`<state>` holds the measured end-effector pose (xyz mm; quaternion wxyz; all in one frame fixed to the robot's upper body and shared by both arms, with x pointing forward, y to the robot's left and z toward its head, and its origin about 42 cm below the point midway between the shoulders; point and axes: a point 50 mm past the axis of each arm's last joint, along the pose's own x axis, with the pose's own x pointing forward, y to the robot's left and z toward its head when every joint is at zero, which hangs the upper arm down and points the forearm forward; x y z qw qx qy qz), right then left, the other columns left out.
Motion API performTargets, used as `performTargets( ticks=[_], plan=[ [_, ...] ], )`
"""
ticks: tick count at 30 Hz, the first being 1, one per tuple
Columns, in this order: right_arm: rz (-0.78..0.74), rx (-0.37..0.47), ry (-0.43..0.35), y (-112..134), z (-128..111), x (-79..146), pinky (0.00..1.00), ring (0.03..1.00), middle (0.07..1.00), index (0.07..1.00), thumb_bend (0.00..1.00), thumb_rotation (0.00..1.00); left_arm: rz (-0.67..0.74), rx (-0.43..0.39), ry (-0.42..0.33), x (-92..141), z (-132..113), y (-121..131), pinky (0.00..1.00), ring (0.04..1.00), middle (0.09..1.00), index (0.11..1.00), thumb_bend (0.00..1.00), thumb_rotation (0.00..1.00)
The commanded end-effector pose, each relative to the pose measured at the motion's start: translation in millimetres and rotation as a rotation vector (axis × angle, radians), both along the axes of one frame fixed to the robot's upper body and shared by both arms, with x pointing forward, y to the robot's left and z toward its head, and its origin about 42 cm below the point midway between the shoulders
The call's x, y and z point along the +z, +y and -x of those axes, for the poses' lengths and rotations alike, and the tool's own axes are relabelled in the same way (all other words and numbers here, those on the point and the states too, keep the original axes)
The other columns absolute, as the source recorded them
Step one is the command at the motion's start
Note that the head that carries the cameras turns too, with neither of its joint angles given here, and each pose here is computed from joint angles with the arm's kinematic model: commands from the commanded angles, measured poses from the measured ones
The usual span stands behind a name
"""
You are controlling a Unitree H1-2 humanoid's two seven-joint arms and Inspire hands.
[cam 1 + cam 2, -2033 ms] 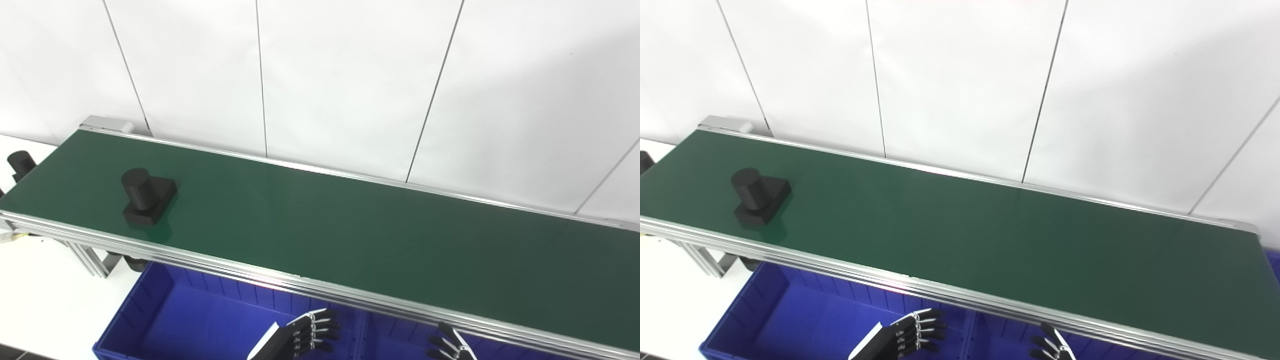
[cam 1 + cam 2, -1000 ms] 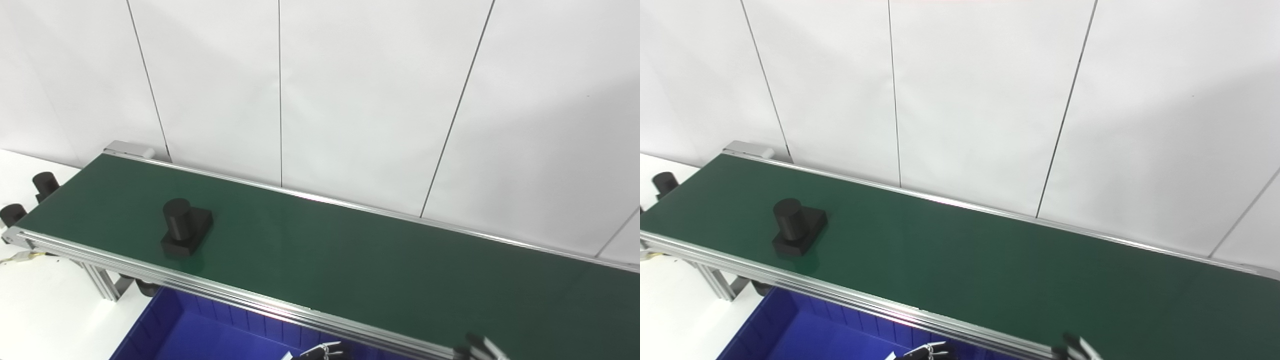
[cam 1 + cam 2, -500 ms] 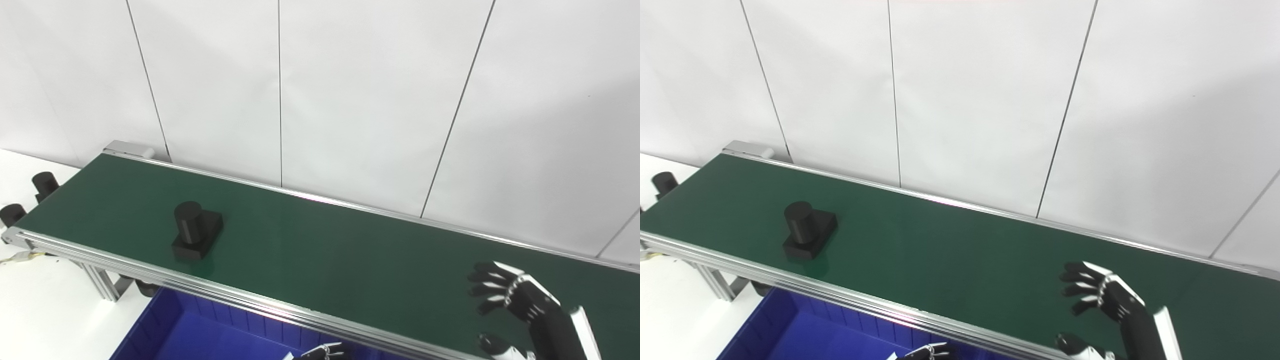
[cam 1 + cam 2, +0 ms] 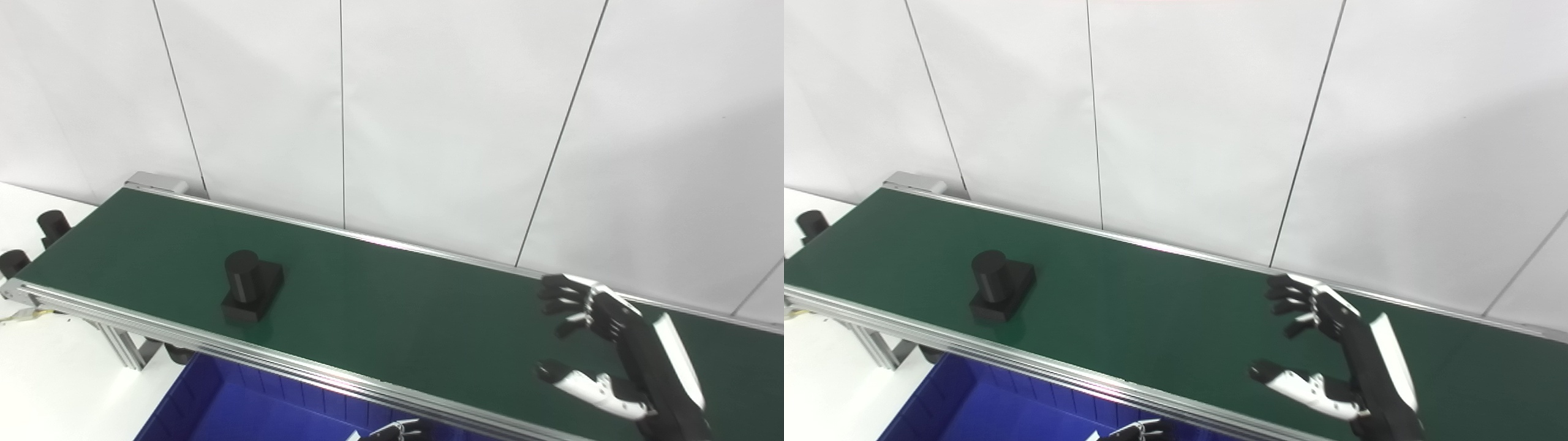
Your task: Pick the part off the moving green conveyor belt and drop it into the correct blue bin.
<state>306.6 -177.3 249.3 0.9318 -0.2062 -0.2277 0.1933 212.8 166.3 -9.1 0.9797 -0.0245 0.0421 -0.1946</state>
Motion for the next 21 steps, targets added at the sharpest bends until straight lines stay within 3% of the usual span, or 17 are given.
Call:
performTargets(
  ticks=[1,6,21],
  plan=[
    [0.018,0.019,-0.039,5,-9,12,0.57,0.719,0.757,0.790,0.65,0.42,0.016,0.005,-0.061,8,-9,-5,0.63,0.744,0.793,0.812,1.00,0.27],
    [0.066,0.026,-0.039,13,-25,3,0.60,0.733,0.765,0.807,0.58,0.34,0.021,0.005,-0.056,7,-10,-5,0.64,0.740,0.789,0.812,1.00,0.26],
    [0.076,0.009,0.010,20,-52,-25,0.70,0.808,0.832,0.883,0.55,0.36,0.011,-0.004,-0.055,5,-13,-3,0.64,0.756,0.805,0.822,1.00,0.25]
  ],
)
